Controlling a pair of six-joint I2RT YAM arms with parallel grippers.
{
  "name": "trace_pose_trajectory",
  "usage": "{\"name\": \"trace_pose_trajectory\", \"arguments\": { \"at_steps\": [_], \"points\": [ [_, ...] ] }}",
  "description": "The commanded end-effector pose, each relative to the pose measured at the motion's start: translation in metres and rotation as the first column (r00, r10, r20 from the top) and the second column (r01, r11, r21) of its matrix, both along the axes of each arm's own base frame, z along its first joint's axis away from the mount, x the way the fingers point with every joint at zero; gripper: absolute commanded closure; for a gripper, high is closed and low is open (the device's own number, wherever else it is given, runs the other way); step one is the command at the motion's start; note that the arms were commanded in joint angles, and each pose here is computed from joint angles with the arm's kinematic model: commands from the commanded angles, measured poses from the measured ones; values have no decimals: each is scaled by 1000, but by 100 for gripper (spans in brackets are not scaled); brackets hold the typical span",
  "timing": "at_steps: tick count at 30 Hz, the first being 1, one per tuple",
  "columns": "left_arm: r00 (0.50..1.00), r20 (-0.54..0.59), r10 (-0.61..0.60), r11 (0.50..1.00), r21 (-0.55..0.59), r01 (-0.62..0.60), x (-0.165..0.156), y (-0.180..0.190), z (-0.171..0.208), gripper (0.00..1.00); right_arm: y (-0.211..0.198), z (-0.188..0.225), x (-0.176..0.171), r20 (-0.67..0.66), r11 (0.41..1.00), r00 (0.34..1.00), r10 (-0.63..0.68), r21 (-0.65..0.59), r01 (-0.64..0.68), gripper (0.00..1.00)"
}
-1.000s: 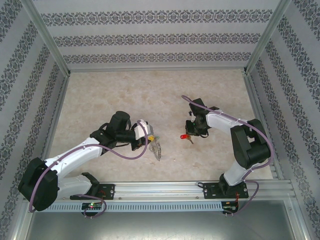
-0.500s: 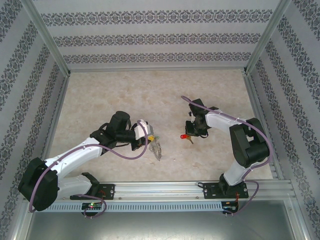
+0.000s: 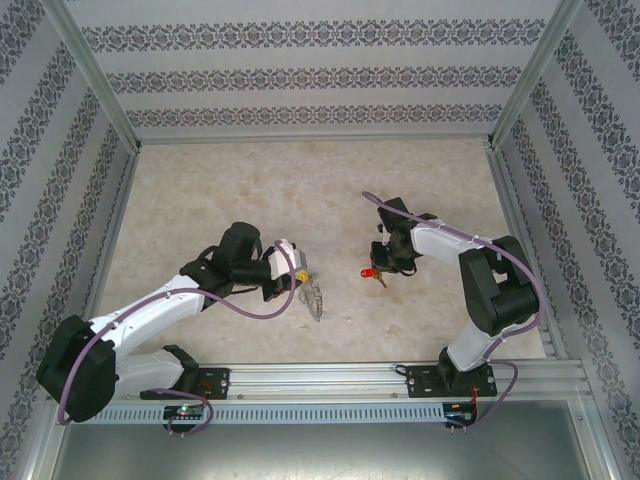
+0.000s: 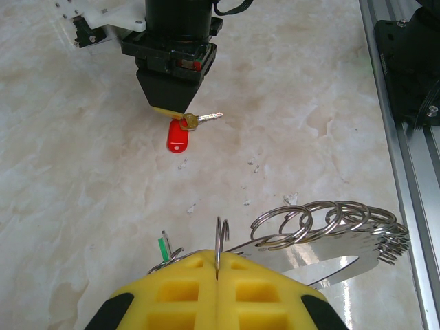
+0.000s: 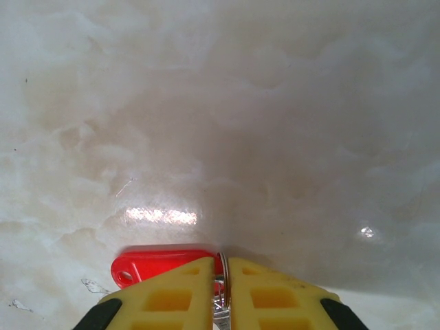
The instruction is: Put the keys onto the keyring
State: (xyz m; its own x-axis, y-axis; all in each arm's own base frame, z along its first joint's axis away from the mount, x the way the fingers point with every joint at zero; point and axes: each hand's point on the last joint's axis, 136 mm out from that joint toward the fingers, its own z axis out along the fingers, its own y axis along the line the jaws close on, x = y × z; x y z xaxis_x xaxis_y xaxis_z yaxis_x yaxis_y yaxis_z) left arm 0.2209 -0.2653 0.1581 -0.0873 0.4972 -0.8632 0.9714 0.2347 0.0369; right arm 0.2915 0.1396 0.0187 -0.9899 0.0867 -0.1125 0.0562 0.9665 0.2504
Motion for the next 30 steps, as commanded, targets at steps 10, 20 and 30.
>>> {"name": "trace_pose_trajectory", "arguments": {
  "at_steps": [10, 20, 30],
  "points": [
    [1000, -3, -29, 999, -35, 29, -5, -3, 11, 100, 0, 8, 3, 25, 1000, 1000, 0, -13, 1, 85],
    [999, -7, -33, 999, -36, 32, -4, -4, 11, 100, -2, 8, 5, 38, 1000, 999, -12, -19, 12, 85],
    [999, -19, -41, 999, -36, 40, -4, -6, 9, 100, 0, 15, 5, 70, 999, 997, 31, -15, -30, 99]
  ]
}}
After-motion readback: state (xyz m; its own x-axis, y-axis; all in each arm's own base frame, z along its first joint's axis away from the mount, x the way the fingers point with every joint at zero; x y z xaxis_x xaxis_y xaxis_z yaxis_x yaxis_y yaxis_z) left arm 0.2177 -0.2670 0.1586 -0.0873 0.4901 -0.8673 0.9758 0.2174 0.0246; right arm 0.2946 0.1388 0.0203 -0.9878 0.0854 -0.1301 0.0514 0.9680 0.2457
